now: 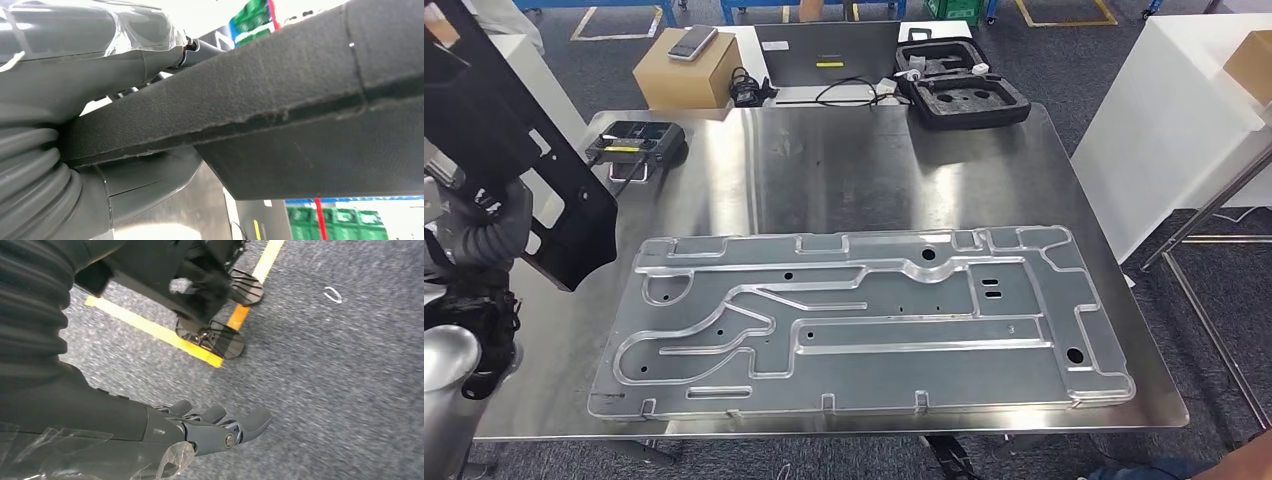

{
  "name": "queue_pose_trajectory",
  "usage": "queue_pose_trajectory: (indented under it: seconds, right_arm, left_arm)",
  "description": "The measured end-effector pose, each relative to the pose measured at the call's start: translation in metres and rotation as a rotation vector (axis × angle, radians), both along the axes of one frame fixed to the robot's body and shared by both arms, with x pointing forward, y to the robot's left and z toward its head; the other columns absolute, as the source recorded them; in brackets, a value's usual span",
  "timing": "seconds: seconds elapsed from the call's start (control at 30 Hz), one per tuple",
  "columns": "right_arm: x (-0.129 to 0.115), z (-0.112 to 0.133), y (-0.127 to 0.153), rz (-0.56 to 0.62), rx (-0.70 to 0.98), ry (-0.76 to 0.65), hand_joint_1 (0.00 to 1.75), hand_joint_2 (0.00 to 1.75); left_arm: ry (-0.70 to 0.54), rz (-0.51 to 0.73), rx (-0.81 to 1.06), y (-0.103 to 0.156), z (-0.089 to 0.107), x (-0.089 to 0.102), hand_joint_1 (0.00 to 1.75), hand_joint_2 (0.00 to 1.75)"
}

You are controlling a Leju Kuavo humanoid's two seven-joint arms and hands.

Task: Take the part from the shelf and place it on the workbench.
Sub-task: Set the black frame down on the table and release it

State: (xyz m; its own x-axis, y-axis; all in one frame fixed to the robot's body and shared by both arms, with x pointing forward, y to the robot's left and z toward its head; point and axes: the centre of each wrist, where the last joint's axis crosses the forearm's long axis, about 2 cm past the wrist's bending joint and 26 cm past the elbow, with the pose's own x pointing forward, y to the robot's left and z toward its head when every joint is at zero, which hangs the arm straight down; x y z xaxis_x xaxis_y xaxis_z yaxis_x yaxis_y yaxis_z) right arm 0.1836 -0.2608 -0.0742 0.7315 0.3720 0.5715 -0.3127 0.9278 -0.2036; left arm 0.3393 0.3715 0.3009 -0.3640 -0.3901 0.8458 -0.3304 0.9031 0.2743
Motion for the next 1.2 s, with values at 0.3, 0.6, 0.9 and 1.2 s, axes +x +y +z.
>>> queue_pose_trajectory:
  seconds: [0.3,0.6,0.9,1.2]
  right_arm:
    - [0.006,0.004,0.02,0.059,0.029,0.001,0.0,1.75]
    - [0.013,0.01,0.044,0.14,0.049,0.0,0.0,1.75]
    - [0.013,0.011,0.049,0.166,0.058,0.0,0.0,1.75]
    - [0.012,0.011,0.053,0.16,0.063,-0.007,0.0,1.75]
  left_arm:
    - [-0.175,0.301,0.797,-0.018,0.002,0.003,1.75,1.75]
    - [-0.319,0.39,1.401,-0.045,-0.013,0.004,1.75,1.75]
    - [-0.257,0.216,1.338,-0.066,-0.022,0.003,0.0,1.75]
    - [-0.124,0.115,0.98,-0.065,-0.028,0.007,0.0,0.0]
